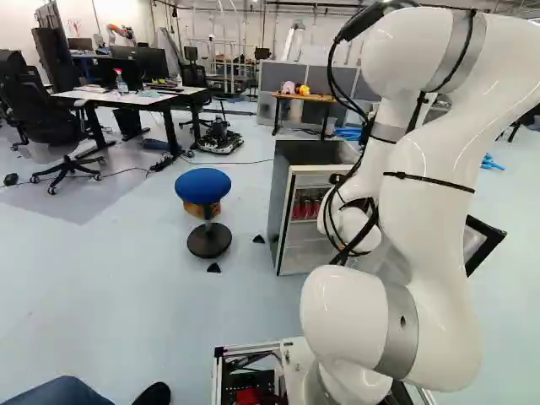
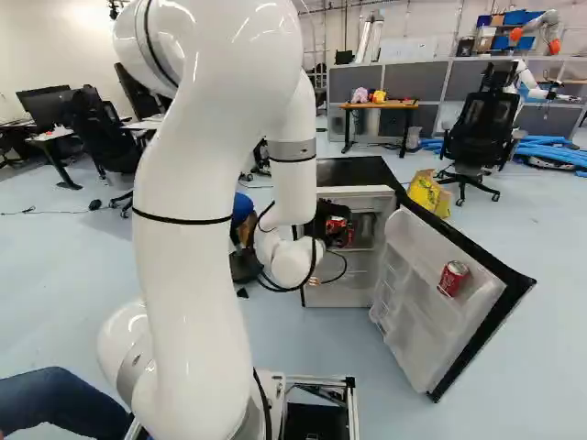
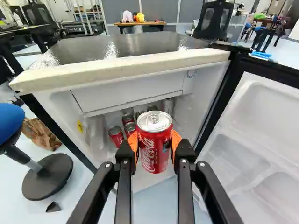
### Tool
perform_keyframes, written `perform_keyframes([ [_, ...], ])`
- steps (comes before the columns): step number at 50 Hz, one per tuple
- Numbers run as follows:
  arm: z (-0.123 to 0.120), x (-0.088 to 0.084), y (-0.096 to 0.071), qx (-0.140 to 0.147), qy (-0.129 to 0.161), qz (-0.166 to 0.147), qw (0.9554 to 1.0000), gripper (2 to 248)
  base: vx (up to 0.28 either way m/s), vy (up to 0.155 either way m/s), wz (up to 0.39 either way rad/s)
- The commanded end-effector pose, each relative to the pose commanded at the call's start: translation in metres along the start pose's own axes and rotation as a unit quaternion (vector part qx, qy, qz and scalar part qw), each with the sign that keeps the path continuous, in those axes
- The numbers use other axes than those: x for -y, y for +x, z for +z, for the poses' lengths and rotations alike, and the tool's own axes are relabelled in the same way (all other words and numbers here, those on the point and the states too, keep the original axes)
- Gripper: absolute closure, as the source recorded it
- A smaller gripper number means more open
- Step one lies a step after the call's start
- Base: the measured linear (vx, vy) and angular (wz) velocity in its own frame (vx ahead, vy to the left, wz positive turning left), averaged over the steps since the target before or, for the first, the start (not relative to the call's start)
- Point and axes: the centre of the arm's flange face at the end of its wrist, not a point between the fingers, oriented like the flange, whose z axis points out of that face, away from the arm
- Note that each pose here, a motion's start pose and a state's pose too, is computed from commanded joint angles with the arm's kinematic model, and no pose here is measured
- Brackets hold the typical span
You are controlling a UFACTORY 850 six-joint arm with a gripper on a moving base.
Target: Grab a drink from the fridge
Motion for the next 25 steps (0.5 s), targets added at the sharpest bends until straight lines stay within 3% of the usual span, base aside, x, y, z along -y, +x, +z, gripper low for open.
perform_keyframes([
  [25,-0.012,0.001,0.022,-0.025,-0.001,-0.003,0.9997,158,0.0,0.0,0.0],
])
